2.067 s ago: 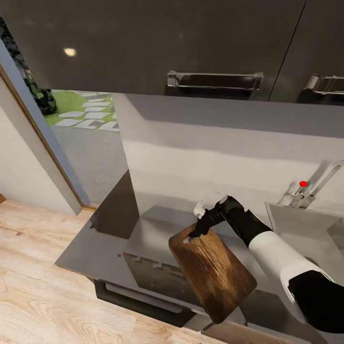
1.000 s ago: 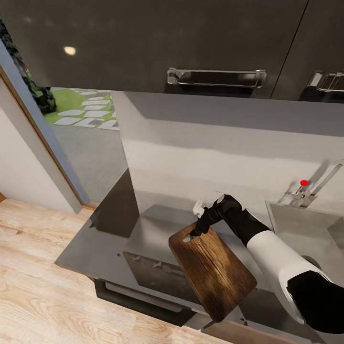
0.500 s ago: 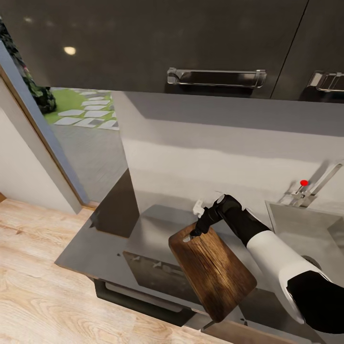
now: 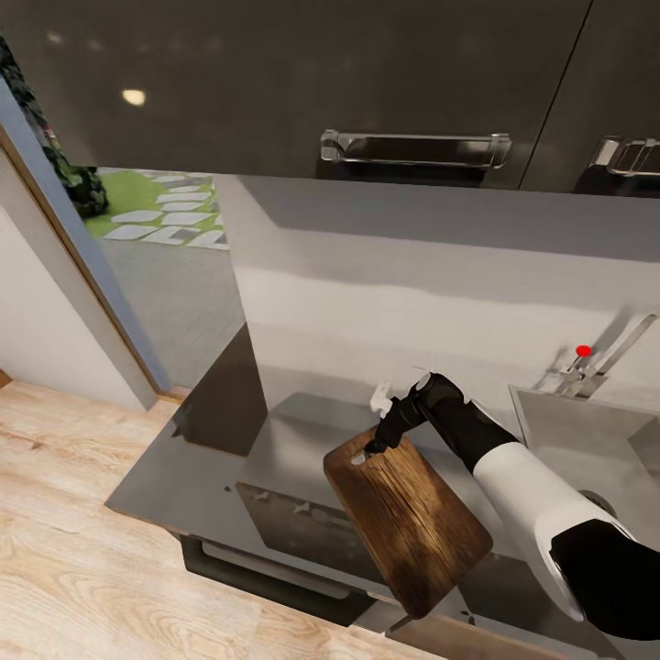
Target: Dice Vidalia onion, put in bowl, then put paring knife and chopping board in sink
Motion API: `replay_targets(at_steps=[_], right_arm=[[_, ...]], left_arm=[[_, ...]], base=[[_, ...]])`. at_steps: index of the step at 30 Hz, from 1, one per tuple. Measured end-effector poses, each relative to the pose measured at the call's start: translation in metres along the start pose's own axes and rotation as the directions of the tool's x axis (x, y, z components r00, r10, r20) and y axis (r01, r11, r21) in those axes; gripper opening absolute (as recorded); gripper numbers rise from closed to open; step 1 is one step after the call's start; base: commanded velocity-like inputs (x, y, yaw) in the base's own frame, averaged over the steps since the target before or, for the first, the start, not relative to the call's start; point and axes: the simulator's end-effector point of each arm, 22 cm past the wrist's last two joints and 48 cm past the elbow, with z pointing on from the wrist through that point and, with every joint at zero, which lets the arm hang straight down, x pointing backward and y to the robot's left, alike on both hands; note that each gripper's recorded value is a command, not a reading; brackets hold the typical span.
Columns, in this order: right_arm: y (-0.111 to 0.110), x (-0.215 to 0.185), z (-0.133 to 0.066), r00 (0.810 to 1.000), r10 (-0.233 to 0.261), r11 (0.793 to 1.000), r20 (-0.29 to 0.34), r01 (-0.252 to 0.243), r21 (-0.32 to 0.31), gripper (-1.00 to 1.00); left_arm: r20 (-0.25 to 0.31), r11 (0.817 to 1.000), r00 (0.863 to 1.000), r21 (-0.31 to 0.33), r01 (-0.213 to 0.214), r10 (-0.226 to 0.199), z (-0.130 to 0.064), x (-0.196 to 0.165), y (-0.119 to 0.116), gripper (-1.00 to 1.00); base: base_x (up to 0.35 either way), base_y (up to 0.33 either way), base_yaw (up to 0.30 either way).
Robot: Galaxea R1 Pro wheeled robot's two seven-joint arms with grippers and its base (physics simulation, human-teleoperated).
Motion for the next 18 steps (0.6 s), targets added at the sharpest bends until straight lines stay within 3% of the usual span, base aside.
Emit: replay_targets(at_steps=[18], right_arm=[[0.0020,0.0072,-0.0042,1.000,0.016,1.000,-0.018,-0.016,-0.005,-1.00]], left_arm=[[0.020,1.000,1.000,0.000,0.000,0.000,0.0006,-0.0076,0.0000,1.00]], base=[[0.000,0.000,0.000]])
